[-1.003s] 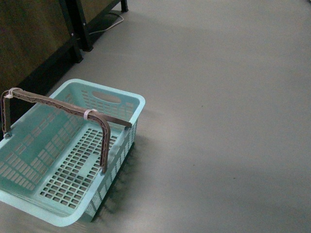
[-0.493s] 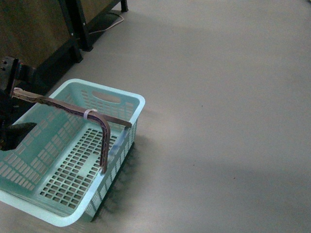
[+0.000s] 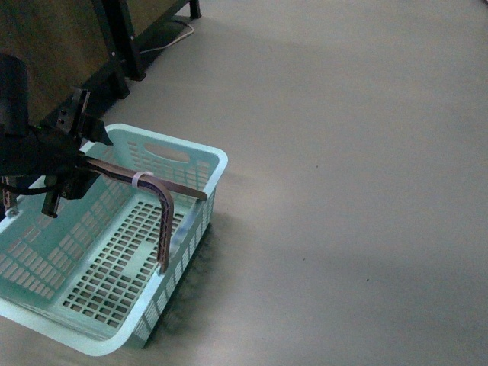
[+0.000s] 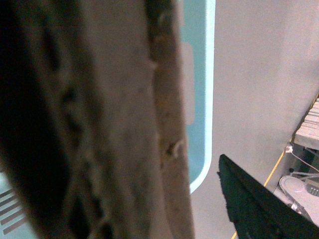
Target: Pick mango and avocado into basket
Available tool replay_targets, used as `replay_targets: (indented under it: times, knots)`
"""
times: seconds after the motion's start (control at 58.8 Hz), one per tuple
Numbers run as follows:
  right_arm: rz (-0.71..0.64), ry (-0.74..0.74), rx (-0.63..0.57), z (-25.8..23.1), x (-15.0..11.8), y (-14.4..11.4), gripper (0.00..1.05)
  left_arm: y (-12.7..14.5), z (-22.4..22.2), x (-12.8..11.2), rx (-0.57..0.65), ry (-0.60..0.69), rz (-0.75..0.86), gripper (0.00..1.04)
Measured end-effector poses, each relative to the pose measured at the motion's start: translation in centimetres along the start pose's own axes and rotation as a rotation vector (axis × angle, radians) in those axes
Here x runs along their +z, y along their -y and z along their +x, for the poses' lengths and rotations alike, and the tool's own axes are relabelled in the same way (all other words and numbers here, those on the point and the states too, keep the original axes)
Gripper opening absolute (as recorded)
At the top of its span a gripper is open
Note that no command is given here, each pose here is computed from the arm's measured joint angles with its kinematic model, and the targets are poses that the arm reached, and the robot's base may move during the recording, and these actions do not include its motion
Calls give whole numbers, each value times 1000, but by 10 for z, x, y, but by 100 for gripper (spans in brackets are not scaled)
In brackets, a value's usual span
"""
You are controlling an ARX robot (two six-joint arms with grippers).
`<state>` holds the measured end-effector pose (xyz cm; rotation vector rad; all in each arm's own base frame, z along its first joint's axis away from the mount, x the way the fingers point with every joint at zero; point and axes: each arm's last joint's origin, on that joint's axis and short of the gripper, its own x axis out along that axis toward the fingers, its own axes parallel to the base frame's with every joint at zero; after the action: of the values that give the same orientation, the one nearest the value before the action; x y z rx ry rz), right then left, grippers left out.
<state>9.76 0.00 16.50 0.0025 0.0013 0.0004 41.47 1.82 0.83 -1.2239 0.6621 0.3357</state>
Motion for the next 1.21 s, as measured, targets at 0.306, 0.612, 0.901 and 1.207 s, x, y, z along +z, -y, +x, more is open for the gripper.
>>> replay_targets:
  times: [0.306, 0.612, 0.901, 1.207]
  knots:
    - [0, 0, 0, 0, 0, 0, 97, -8, -23, -1, 1, 50, -103, 7]
    - [0, 0, 0, 0, 0, 0, 97, 16, -106, 10, -42, 141, -171, 6]
    - [0, 0, 0, 0, 0, 0, 97, 79, -238, 5, -207, 194, -142, 6]
    - [0, 0, 0, 0, 0, 0, 97, 112, -333, -6, -333, 245, -102, 6]
